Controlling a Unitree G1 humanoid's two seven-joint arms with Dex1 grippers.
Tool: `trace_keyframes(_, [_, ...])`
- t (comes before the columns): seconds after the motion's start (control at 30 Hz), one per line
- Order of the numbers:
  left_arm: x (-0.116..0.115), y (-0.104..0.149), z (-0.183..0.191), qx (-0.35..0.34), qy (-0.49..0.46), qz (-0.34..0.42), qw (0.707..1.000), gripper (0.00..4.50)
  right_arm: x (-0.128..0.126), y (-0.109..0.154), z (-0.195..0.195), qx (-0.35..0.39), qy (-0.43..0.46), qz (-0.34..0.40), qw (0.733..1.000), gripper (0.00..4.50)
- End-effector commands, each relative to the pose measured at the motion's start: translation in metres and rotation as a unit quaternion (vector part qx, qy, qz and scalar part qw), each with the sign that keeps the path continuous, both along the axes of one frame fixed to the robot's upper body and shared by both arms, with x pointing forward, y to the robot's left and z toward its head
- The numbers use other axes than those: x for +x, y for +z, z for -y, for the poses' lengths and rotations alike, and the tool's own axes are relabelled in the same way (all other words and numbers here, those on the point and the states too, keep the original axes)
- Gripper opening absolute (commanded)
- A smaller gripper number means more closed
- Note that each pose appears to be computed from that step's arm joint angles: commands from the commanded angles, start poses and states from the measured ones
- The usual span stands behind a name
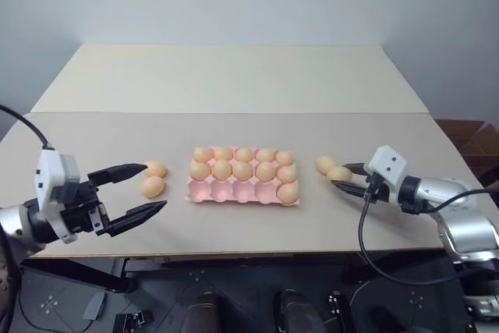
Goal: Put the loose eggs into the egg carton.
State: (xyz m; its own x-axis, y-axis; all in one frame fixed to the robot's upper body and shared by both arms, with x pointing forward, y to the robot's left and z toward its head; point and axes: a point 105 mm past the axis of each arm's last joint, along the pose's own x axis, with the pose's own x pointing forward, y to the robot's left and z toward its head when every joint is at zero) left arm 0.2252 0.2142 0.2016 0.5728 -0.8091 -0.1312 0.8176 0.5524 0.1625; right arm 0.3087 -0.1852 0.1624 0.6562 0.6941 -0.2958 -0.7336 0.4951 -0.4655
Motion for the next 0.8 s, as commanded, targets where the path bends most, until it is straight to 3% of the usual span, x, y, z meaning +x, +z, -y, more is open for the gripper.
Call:
trace_keyframes(0.03, [0.004,0.005,0.006,0.002,-0.021,0.013,1.000,4.50,-0.013,0.030,-0.035,0.017,0.053,0.044,0.997,2.13])
trace_keyframes(0.23, [0.016,0.016,0.009,-0.041,-0.021,0.034,0.998,4.50,-0.013,0.012,-0.102,0.050,0.099,0.017,0.994,2.13])
trace_keyframes(0.53, [0.012,0.012,0.016,-0.034,-0.064,0.014,0.997,4.50,0.000,-0.014,-0.120,0.026,0.075,-0.031,0.996,2.13])
trace_keyframes(0.8, [0.009,0.009,0.020,-0.027,-0.085,0.005,0.996,4.50,-0.002,-0.009,-0.128,0.033,0.082,-0.026,0.996,4.49])
